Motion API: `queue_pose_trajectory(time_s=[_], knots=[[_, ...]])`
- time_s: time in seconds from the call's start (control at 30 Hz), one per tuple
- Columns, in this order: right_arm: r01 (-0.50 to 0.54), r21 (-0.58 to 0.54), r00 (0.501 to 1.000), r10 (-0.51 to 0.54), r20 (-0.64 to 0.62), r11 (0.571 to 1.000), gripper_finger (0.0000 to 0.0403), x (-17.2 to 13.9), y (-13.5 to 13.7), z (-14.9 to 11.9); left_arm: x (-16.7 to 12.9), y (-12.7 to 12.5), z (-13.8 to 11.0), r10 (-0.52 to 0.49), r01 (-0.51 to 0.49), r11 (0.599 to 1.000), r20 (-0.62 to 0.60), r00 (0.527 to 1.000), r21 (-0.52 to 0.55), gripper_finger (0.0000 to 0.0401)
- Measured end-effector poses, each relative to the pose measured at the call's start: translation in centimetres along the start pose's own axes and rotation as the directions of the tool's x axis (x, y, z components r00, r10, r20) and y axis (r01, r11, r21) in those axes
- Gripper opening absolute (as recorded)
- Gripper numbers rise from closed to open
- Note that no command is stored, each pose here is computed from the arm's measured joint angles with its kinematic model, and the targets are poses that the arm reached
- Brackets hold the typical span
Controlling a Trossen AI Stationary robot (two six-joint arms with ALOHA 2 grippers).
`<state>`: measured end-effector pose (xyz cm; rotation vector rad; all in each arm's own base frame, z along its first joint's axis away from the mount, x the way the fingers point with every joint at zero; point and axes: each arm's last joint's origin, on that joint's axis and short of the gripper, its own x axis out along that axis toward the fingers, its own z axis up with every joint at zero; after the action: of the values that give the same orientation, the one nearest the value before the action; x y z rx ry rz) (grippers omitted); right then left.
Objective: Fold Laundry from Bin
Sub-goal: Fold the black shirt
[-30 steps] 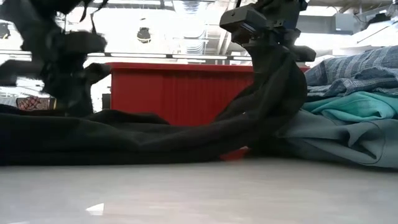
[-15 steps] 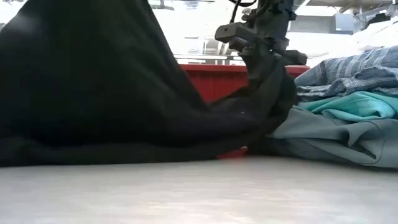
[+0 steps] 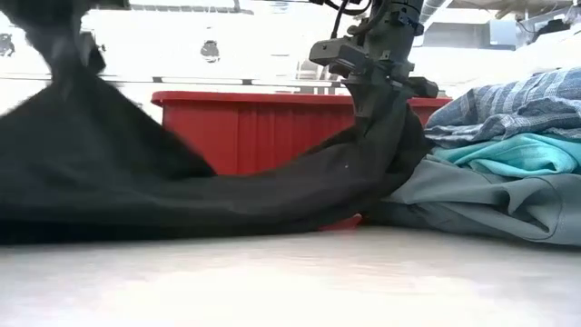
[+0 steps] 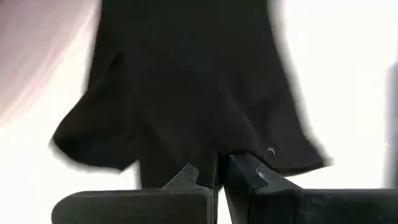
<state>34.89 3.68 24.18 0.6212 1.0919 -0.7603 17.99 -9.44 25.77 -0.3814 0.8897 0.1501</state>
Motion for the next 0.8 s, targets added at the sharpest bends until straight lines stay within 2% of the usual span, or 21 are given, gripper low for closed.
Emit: queue_pose_trajectory(time_s=[0.17,0.27,0.37,0.47,0.7,0.77,0.8], knots=[[-0.006,-0.017,1.0,0.006,-0.003,1.0,0.0046,0.0,0.0,0.0,3.1,2.8,-3.9,0.131,-0.136,0.99,-0.121,0.984,-0.03,0.0],[-0.012,-0.04,1.0,0.011,-0.008,0.999,0.0046,0.0,0.1,0.0,4.2,4.2,-5.8,0.161,-0.173,0.984,-0.224,0.961,-0.035,0.0003],[-0.024,-0.064,0.999,0.023,-0.025,0.998,0.0046,0.0,0.1,-0.1,4.2,5.0,-6.6,0.193,-0.202,0.979,-0.318,0.928,0.005,0.002],[-0.026,-0.071,0.999,0.024,-0.026,0.997,0.0046,0.0,0.1,0.0,3.6,5.4,-6.6,0.251,-0.255,0.966,-0.357,0.899,0.039,0.0048],[-0.015,-0.09,0.999,0.012,-0.033,0.996,0.0046,0.1,-0.2,0.3,1.3,4.8,-4.4,0.35,-0.31,0.934,-0.281,0.894,0.178,0.0107],[-0.017,-0.089,0.999,0.014,-0.032,0.996,0.0046,0.1,-0.2,0.3,0.8,4.5,-3.7,0.328,-0.301,0.941,-0.199,0.924,0.152,0.0116],[-0.017,-0.088,0.999,0.014,-0.031,0.996,0.0046,0.2,-0.3,0.4,0.8,4.1,-3.3,0.273,-0.255,0.958,-0.136,0.953,0.132,0.0118]])
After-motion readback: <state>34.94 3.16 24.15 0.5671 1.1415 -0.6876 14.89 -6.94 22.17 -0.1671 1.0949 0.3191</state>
